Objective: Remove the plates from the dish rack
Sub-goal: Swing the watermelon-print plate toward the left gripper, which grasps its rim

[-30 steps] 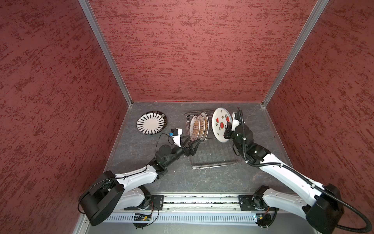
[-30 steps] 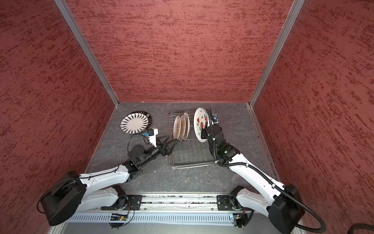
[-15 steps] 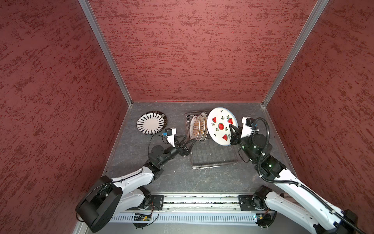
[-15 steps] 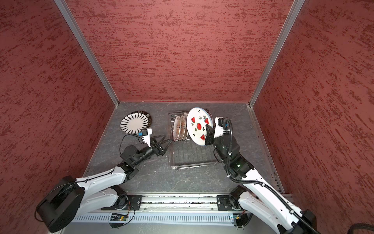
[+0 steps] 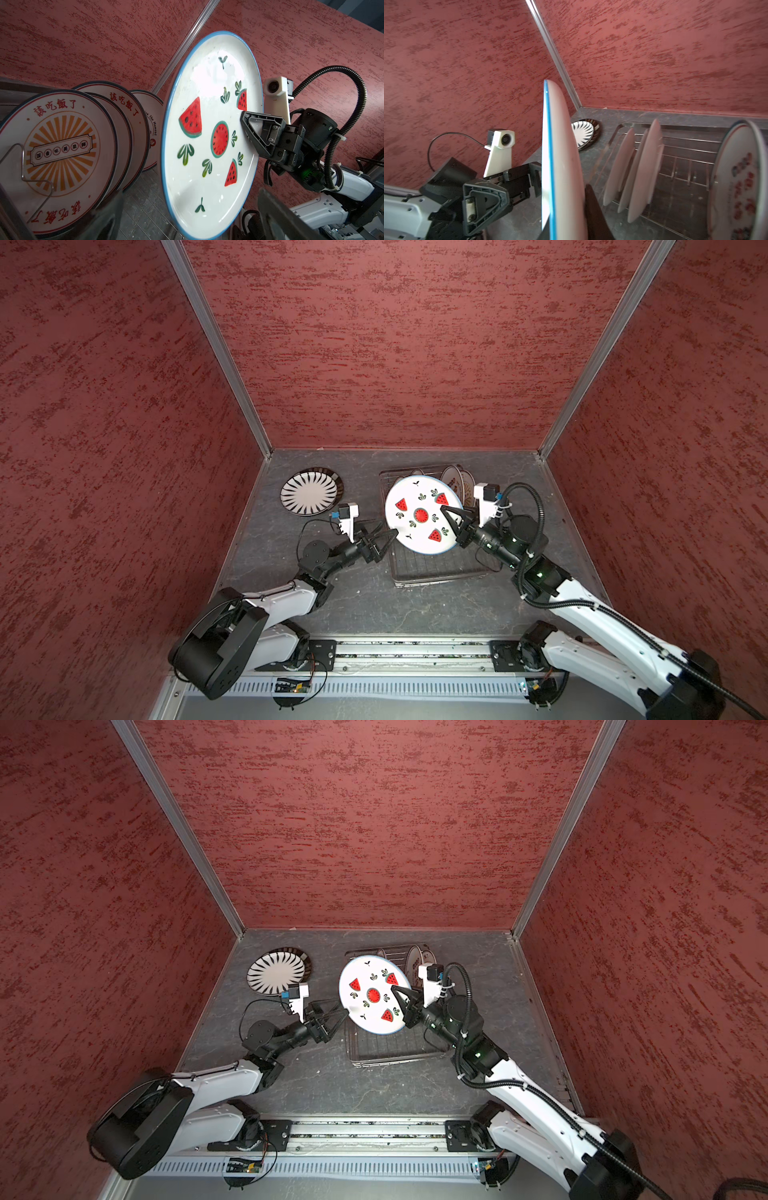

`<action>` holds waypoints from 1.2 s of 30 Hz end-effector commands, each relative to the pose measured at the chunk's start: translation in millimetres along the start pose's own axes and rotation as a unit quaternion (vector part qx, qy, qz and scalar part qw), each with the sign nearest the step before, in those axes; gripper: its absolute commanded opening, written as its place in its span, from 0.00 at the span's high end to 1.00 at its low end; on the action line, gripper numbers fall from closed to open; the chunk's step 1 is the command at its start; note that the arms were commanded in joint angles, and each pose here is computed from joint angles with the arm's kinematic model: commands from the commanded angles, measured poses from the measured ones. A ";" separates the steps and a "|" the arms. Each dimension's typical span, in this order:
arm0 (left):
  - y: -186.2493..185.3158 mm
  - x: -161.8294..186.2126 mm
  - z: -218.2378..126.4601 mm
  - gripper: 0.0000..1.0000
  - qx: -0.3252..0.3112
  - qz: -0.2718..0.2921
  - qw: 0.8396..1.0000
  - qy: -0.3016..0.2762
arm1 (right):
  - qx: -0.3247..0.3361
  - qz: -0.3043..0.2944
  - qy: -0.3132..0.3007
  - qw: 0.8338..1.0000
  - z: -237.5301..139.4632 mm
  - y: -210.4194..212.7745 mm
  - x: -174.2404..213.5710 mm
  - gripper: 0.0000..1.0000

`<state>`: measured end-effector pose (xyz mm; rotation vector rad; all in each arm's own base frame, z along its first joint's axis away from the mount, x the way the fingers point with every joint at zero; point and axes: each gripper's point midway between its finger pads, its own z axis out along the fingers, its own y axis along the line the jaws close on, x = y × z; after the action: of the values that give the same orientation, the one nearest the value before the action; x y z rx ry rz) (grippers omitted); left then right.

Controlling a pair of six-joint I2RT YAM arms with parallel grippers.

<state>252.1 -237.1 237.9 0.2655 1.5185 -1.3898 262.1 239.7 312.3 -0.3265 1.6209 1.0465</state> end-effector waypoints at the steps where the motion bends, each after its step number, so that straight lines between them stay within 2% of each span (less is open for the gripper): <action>1: -3.3 -4.3 -1.5 0.01 0.001 0.017 1.000 -0.008 | -0.119 0.001 -0.087 0.989 -7.8 50.5 -47.5 0.90; 6: -5.8 -6.2 -8.1 0.00 0.002 0.012 1.000 -0.021 | -0.122 0.011 -0.079 0.989 5.6 45.1 -40.1 0.90; 9: -9.7 -7.3 -9.7 0.07 0.009 0.005 1.000 -0.022 | -0.119 0.016 -0.073 0.990 14.9 40.3 -35.4 0.90; 11: -11.0 -6.4 -8.8 0.18 0.012 -0.003 1.000 -0.018 | -0.118 0.019 -0.069 0.990 20.3 37.2 -31.9 0.90; 16: -9.7 -8.3 -7.2 0.53 0.014 -0.022 0.999 -0.019 | -0.107 0.023 -0.059 0.992 30.8 28.2 -23.5 0.90; 22: -4.1 -7.7 -1.3 0.78 0.008 -0.039 0.999 -0.012 | -0.098 0.020 -0.046 0.994 37.2 21.1 -13.6 0.89; 27: 1.2 -8.1 3.2 0.84 0.001 -0.049 0.999 -0.010 | -0.081 0.019 -0.036 0.996 42.9 12.6 -6.9 0.86; 33: 6.5 -10.2 7.5 0.89 -0.006 -0.060 0.998 -0.013 | -0.075 0.018 -0.017 0.997 50.9 7.0 3.0 0.67; 36: 7.8 -12.3 8.5 0.90 -0.013 -0.061 0.998 -0.017 | -0.074 0.016 -0.009 0.997 53.4 5.2 7.5 0.61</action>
<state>266.1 -229.9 222.6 0.0898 1.6084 -1.4568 295.4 277.1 265.8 -0.3263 1.6878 1.1694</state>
